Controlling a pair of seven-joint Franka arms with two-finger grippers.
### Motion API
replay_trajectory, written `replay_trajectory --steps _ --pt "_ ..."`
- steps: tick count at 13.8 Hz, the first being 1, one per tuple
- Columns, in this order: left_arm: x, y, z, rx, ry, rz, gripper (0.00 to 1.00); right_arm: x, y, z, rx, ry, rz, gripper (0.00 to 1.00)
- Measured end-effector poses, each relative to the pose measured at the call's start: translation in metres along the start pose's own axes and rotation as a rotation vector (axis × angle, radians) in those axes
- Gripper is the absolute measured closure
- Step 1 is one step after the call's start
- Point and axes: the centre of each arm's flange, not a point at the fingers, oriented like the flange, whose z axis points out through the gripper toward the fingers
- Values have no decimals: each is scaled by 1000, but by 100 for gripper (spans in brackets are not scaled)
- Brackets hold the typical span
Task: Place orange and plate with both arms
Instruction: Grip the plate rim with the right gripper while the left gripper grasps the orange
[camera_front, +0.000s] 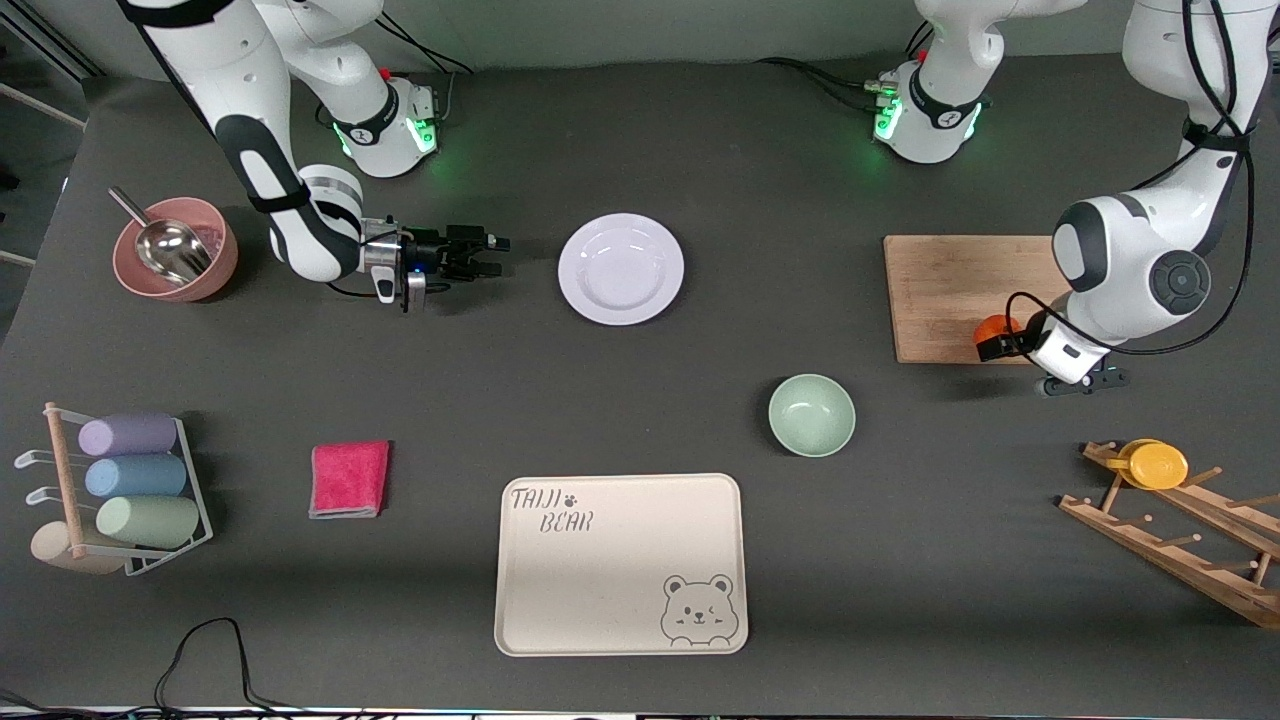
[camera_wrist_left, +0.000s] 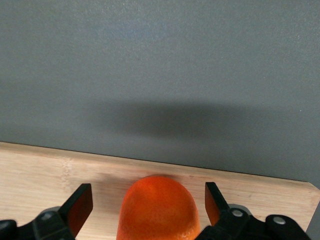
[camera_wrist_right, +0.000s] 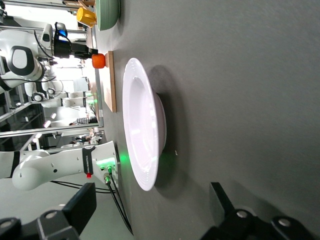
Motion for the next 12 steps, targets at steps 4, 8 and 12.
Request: replay_trajectory --steps 4,8,12 --pt "0 0 0 0 0 -1 0 -6 12 7 31 7 33 0" --pt "1 5 0 1 7 8 47 -4 12 7 31 9 31 0" --pt "1 7 0 2 9 13 90 -4 12 7 31 9 31 25"
